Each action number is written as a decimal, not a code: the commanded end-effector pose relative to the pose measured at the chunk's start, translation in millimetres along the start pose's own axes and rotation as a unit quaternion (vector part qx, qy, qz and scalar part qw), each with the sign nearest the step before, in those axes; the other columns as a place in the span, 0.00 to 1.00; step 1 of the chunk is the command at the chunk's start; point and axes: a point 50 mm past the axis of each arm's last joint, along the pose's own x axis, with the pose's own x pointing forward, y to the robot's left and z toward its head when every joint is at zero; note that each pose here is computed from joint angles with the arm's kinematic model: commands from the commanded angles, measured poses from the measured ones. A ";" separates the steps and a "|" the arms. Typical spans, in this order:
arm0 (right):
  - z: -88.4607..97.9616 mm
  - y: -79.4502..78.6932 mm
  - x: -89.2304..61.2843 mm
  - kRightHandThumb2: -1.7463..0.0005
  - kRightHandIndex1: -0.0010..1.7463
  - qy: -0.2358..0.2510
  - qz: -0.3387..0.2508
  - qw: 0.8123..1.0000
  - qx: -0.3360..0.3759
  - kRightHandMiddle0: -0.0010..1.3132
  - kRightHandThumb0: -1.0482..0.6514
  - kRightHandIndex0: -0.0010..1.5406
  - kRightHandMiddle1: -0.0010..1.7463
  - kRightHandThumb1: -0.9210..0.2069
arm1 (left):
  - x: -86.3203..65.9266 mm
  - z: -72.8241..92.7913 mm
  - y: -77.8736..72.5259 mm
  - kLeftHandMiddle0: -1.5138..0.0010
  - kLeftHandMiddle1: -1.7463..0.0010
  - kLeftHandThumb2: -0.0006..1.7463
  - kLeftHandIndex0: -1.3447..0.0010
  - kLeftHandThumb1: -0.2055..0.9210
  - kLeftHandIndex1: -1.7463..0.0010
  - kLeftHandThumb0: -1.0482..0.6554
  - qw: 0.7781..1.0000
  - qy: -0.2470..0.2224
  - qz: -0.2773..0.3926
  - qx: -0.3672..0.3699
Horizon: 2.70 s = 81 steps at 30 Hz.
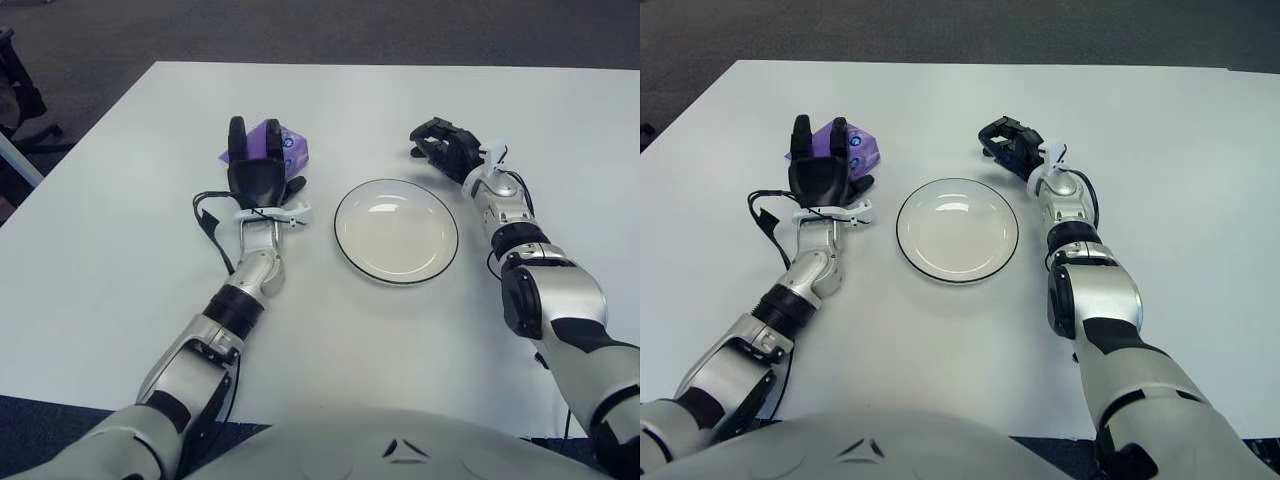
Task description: Put the tissue paper into the plate.
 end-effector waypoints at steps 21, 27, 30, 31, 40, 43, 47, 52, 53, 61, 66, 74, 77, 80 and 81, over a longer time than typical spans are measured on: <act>-30.4 -1.5 -12.3 0.87 0.78 0.063 -0.004 0.998 0.009 0.30 0.61 0.38 0.77 0.00 | 7.2 -16.1 -22.1 0.72 0.97 0.36 0.77 1.00 0.97 0.04 0.998 0.017 0.048 0.023; -30.0 -1.8 -12.2 0.87 0.78 0.063 -0.004 0.998 0.009 0.30 0.61 0.38 0.77 0.00 | 16.0 -19.6 -24.1 0.55 0.93 0.33 0.68 1.00 0.95 0.07 0.992 0.075 -0.073 -0.063; -29.7 -1.9 -12.1 0.87 0.78 0.062 -0.003 0.998 0.009 0.30 0.61 0.38 0.77 0.00 | 19.6 -21.1 -22.2 0.65 0.61 0.32 0.61 1.00 0.96 0.09 0.988 0.086 -0.098 -0.078; -29.6 -2.0 -12.1 0.87 0.78 0.062 -0.003 0.998 0.009 0.30 0.61 0.38 0.77 0.00 | 20.5 -21.9 -21.8 0.67 0.56 0.32 0.60 1.00 0.96 0.09 0.987 0.089 -0.106 -0.082; -29.0 -2.4 -12.2 0.87 0.78 0.060 -0.001 0.998 0.008 0.30 0.61 0.38 0.77 0.00 | 29.7 -40.6 -31.5 0.72 0.39 0.25 0.62 1.00 0.77 0.15 0.969 0.103 -0.180 -0.134; -28.5 -2.6 -12.1 0.87 0.78 0.058 -0.001 0.998 0.008 0.30 0.61 0.38 0.77 0.00 | 31.8 -46.6 -36.3 0.67 0.38 0.24 0.68 1.00 0.62 0.16 0.964 0.107 -0.193 -0.151; -27.8 -2.7 -12.0 0.87 0.78 0.056 0.000 0.998 0.008 0.30 0.61 0.38 0.77 0.00 | 33.0 -49.9 -39.9 0.64 0.32 0.24 0.72 1.00 0.49 0.17 0.956 0.108 -0.210 -0.176; -27.5 -2.6 -11.9 0.87 0.78 0.055 0.000 0.998 0.008 0.30 0.61 0.38 0.77 0.00 | 33.7 -52.3 -42.0 0.64 0.22 0.24 0.75 1.00 0.34 0.16 0.938 0.106 -0.231 -0.236; -27.4 -2.6 -11.9 0.87 0.78 0.055 0.001 0.998 0.007 0.30 0.61 0.38 0.77 0.00 | 33.6 -53.3 -42.1 0.64 0.19 0.22 0.75 1.00 0.30 0.18 0.931 0.106 -0.234 -0.261; -27.4 -2.5 -12.2 0.87 0.78 0.053 0.001 0.999 0.006 0.30 0.61 0.38 0.77 0.00 | 32.4 -56.5 -40.1 0.59 0.01 0.47 0.69 0.76 0.04 0.38 0.910 0.078 -0.216 -0.344; -27.3 -2.6 -12.3 0.87 0.78 0.052 0.002 0.999 0.006 0.30 0.61 0.38 0.77 0.00 | 30.9 -54.5 -35.4 0.48 0.00 0.42 0.58 0.70 0.01 0.66 0.921 0.029 -0.174 -0.348; -27.4 -2.9 -12.4 0.87 0.77 0.052 0.002 0.999 0.007 0.30 0.61 0.38 0.77 0.00 | 28.2 -48.7 -22.3 0.42 0.00 0.61 0.52 0.54 0.00 0.74 0.938 -0.067 -0.043 -0.338; -27.7 -3.3 -12.6 0.87 0.77 0.053 0.001 0.999 0.007 0.30 0.61 0.38 0.78 0.00 | 31.5 -42.3 -10.7 0.42 0.00 0.63 0.52 0.53 0.00 0.74 0.936 -0.105 -0.009 -0.336; -27.6 -3.7 -12.6 0.87 0.77 0.053 0.001 0.999 0.008 0.29 0.61 0.38 0.78 0.00 | 35.3 -33.4 12.0 0.44 0.00 0.64 0.52 0.52 0.00 0.74 0.927 -0.164 0.031 -0.336; -27.6 -3.7 -12.6 0.87 0.77 0.053 0.001 0.999 0.008 0.29 0.61 0.38 0.78 0.00 | 35.7 -32.0 16.3 0.44 0.00 0.64 0.53 0.52 0.00 0.74 0.925 -0.176 0.039 -0.336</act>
